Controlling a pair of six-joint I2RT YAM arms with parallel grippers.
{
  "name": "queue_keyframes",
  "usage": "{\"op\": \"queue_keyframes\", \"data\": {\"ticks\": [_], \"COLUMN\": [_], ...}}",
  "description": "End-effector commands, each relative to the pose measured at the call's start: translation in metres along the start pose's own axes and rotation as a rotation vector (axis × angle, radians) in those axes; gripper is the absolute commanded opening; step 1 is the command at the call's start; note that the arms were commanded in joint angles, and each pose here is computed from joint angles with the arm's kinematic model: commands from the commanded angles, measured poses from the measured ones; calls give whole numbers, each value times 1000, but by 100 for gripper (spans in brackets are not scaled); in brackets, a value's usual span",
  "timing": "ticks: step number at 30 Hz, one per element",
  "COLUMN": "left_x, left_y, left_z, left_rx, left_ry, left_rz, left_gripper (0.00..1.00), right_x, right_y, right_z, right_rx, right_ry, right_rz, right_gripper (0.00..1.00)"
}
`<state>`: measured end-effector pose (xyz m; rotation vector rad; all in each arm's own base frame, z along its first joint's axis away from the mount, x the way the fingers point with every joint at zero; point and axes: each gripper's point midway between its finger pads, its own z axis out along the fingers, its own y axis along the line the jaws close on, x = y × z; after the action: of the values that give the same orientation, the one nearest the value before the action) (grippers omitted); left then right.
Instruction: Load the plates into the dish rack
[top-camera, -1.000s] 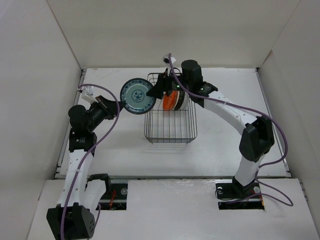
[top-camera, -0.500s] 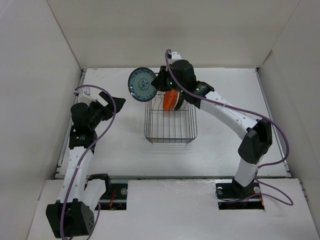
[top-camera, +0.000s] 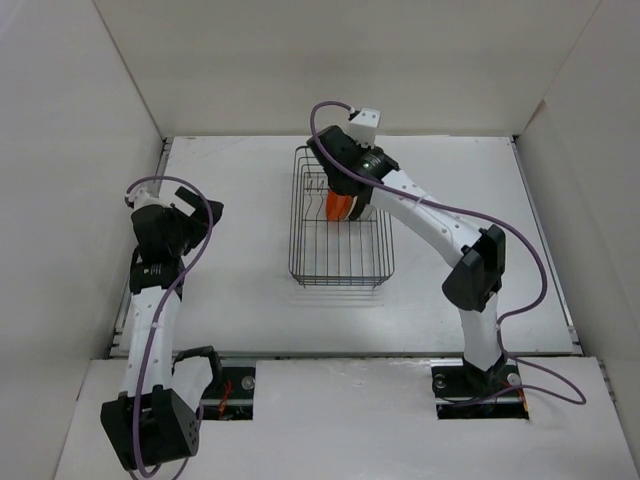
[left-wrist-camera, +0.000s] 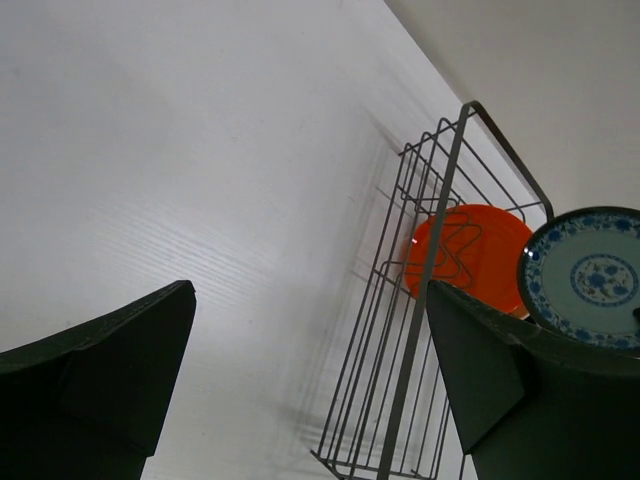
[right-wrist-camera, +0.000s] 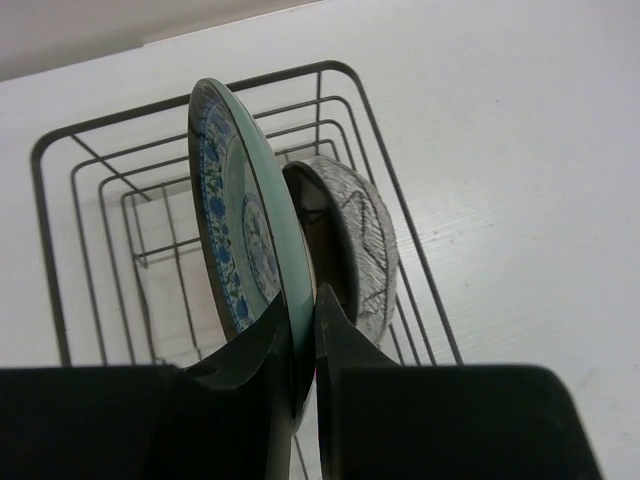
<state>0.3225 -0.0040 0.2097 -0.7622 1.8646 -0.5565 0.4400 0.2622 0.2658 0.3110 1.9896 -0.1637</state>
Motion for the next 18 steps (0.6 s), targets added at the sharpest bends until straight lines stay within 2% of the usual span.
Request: {"op": "queue_keyframes", "data": {"ticks": [1, 4, 18], "left_x": [-12, -9, -12], "left_y": [-5, 4, 0], "left_z": [-2, 1, -1], "left_rx": [-3, -41, -26], "left_ry": [-27, -18, -18], "left_rz": [2, -5, -6], "left_gripper": [100, 100, 100], "right_x": [-25, -21, -1], "right_y": [-20, -17, 17], "right_z": [-8, -5, 10], "right_rx": [95, 99, 17], "right_ry": [-80, -77, -18], "right_rz": [41, 50, 62], "right_gripper": [0, 0, 0]}}
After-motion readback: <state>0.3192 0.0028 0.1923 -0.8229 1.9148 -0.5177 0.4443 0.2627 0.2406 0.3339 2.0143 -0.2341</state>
